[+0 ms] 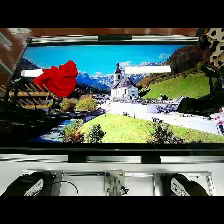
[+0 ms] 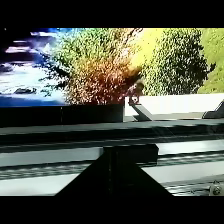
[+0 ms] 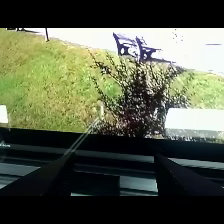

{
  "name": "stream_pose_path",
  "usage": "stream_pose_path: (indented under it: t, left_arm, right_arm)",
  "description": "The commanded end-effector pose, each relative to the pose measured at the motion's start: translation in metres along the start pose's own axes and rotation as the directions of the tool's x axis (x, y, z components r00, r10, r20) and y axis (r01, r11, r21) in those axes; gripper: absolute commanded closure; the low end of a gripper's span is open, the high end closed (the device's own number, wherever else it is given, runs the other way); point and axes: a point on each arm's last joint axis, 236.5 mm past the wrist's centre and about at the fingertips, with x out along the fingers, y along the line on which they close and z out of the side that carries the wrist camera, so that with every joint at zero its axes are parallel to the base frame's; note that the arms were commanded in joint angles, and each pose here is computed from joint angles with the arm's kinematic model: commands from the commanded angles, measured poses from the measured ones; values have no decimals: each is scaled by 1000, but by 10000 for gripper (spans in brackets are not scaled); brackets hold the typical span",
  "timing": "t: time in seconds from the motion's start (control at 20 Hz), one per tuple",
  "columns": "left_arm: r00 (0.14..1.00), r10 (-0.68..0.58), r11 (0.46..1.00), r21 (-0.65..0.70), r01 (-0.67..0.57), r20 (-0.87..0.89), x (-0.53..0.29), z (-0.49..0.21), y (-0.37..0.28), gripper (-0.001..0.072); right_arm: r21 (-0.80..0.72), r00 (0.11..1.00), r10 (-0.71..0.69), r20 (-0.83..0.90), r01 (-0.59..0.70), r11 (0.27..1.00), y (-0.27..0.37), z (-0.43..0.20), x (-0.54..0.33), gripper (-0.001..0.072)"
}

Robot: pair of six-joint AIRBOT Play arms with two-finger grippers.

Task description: Fold the shirts.

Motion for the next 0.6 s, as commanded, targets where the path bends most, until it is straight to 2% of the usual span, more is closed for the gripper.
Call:
stream_pose_path:
  t: [0.0,0.3,0.55]
  left_arm:
    - [1000,1,1000,-1,-1,-4,1,0,0,670]
    - [1000,1,1000,-1,-1,-6,1,0,0,670]
    - [1000,1,1000,-1,-1,-6,1,0,0,670]
  right_arm:
    - [5,1000,3,5,-3,1000,0,2,2,94]
    - [13,997,-4,78,3,1000,-4,19,9,95]
    - [44,978,-27,208,18,999,-9,49,5,94]
